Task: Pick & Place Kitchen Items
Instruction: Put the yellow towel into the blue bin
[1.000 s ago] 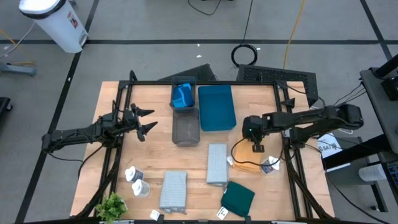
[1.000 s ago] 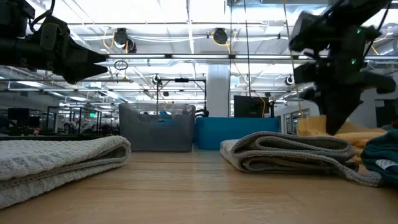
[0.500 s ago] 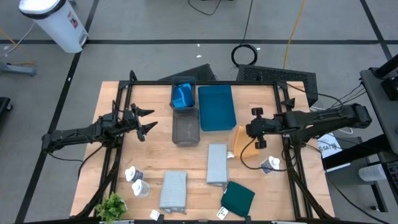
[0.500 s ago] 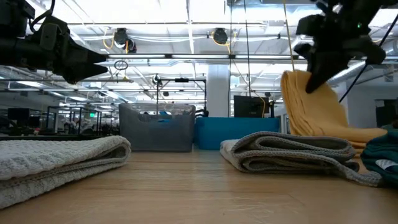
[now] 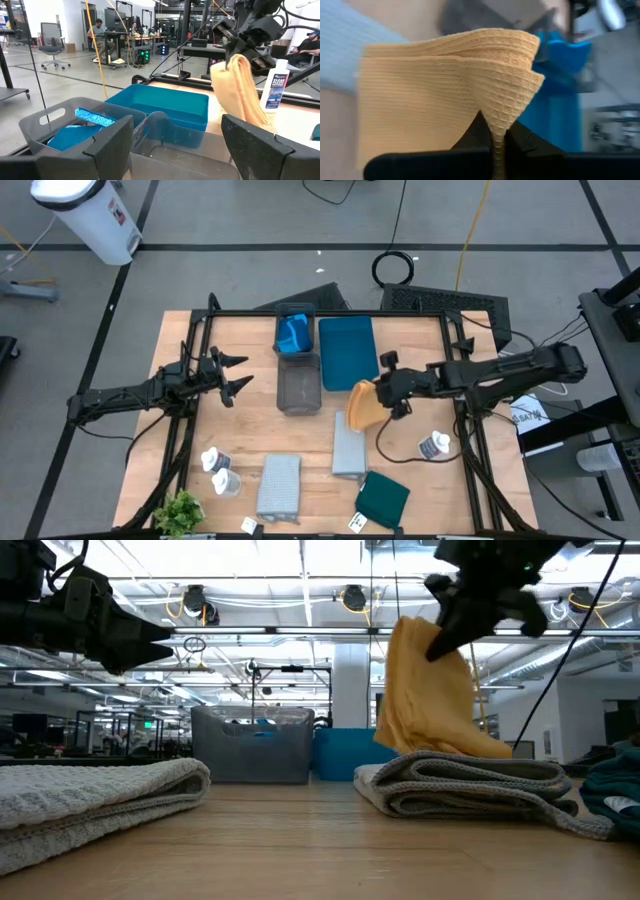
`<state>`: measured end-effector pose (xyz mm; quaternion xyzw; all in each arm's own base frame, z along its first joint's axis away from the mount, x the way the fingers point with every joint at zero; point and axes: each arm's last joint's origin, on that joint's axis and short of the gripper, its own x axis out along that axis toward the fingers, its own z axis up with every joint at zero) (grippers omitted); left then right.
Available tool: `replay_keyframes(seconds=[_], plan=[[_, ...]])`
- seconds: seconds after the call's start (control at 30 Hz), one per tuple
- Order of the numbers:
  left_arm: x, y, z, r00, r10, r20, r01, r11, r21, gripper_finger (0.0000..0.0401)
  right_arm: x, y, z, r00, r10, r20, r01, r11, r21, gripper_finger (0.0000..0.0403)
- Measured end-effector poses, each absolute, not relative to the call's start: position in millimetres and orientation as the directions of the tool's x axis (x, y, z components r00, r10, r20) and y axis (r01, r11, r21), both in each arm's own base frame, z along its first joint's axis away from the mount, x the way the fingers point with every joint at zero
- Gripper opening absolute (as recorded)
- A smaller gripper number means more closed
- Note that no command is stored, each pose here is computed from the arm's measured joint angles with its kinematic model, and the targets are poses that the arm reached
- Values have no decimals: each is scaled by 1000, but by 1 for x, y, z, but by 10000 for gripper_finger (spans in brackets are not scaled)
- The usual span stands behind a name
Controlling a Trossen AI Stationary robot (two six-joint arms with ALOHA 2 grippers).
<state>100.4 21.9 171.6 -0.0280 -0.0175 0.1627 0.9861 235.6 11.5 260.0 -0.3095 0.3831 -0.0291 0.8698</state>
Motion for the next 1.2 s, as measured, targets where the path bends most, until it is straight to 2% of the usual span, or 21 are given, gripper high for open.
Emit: replay_keyframes(seconds=[0.27, 0.43, 0.53, 0.63, 0.93, 1.2], plan=[[100, 22, 171, 946, 322, 25, -320, 946, -61, 308, 250, 7, 268, 744, -425, -515, -145, 651, -745, 1], [100, 22, 172, 946, 322, 25, -320, 945, -61, 308, 254, 5, 278, 781, -462, -420, -100, 571, -815, 1], [100, 22, 172, 946, 322, 26, -320, 945, -61, 308, 255, -3, 279, 773, -482, -413, -107, 542, -833, 1], [100, 22, 171, 946, 322, 25, -320, 945, -61, 308, 255, -16, 278, 753, -505, -422, -102, 544, -833, 1], [100, 22, 171, 946, 323, 25, -321, 945, -61, 308, 261, -65, 262, 737, -439, -513, -145, 638, -756, 1], [100, 22, 171, 946, 322, 25, -320, 945, -61, 308, 277, -99, 236, 728, -411, -548, -192, 645, -739, 1]])
